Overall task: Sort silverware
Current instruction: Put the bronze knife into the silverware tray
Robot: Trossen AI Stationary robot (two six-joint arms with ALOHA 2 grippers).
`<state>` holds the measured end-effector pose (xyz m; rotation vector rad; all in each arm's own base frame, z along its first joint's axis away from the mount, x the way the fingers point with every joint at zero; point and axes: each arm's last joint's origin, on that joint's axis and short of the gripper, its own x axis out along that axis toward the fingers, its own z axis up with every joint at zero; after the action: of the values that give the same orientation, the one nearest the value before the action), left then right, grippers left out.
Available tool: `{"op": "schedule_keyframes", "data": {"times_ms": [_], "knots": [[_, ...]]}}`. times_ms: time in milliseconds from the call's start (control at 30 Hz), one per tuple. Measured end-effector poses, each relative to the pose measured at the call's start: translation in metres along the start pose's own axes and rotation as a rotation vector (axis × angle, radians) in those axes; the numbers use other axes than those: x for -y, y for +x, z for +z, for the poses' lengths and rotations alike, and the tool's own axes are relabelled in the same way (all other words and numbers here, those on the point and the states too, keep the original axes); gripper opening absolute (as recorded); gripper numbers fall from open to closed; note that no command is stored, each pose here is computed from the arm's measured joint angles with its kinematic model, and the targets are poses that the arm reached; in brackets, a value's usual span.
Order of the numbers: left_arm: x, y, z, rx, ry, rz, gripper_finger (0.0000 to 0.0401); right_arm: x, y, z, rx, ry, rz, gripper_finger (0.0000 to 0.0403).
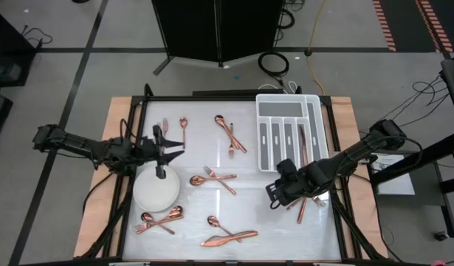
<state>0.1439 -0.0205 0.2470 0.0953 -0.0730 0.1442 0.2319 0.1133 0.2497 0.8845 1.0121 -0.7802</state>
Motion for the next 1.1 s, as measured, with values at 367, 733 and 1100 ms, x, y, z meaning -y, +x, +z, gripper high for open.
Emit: {"op": "schedule_keyframes", "data": {"times_ms": [367,733,1100], "knots": [[-0.002,-0.001,0.012,0.117,0.055,0.019,0.0128,-0.010,0.002,-0.001,0.035,0.051,0.086,0.0093],[-0.003,-0.001,0.014,0.135,0.111,0.032,0.0128,-0.016,0.028,-0.038,-0.146,0.207,-0.049,0.0093],[-0.008,0.000,0.016,0.151,0.105,0.067,0.0128,0.001,0.049,-0.057,-0.242,0.219,-0.388,0.0093]]}}
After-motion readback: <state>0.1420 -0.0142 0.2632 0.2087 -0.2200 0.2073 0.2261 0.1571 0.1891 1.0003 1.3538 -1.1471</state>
